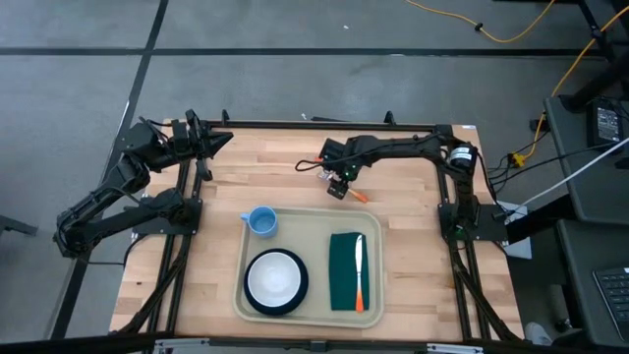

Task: Set up tray
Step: Put the orange fork on top of the napkin to the left of the orange knife

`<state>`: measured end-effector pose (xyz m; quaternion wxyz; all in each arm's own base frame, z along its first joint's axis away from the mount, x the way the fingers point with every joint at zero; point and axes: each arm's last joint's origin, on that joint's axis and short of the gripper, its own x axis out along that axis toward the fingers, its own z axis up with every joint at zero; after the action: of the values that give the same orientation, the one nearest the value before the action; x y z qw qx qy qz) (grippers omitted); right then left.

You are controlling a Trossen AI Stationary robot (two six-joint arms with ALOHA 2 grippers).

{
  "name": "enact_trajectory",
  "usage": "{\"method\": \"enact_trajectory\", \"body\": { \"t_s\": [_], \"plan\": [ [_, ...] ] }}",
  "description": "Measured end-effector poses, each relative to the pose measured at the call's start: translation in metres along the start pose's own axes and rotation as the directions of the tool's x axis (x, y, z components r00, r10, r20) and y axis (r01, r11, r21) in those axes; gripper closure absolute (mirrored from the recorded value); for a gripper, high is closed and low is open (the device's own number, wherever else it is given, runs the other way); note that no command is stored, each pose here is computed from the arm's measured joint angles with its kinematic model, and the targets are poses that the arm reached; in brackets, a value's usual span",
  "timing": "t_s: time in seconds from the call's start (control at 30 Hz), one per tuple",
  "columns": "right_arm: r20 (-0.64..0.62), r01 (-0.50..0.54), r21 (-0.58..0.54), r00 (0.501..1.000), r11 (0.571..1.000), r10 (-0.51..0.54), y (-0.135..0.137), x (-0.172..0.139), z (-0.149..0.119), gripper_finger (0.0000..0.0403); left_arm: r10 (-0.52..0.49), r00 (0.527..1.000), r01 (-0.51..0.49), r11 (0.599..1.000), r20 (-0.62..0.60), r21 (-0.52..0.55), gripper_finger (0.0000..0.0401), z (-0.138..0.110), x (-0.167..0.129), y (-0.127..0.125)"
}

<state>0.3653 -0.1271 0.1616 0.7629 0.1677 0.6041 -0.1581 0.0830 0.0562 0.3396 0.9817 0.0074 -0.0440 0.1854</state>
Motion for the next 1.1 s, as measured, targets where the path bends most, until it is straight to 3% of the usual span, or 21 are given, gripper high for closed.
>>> {"method": "enact_trajectory", "body": {
  "t_s": [0.7, 0.83, 1.1],
  "plan": [
    [-0.079, 0.002, 0.004, 0.997, 1.000, -0.002, -0.005, 0.029, -0.002, 0.0139, 0.001, 1.000, -0.001, 1.000, 0.000, 0.000, 0.0397, 0.000, 0.000, 0.000],
    [-0.080, 0.003, 0.005, 0.997, 1.000, -0.003, -0.005, 0.029, -0.002, 0.0176, 0.001, 1.000, -0.001, 1.000, 0.000, 0.000, 0.0397, 0.000, 0.000, 0.000],
    [-0.081, 0.010, 0.001, 0.997, 1.000, -0.010, -0.006, 0.030, -0.002, 0.0307, 0.001, 1.000, -0.001, 1.000, 0.000, 0.000, 0.0397, 0.000, 0.000, 0.000]
  ]
}}
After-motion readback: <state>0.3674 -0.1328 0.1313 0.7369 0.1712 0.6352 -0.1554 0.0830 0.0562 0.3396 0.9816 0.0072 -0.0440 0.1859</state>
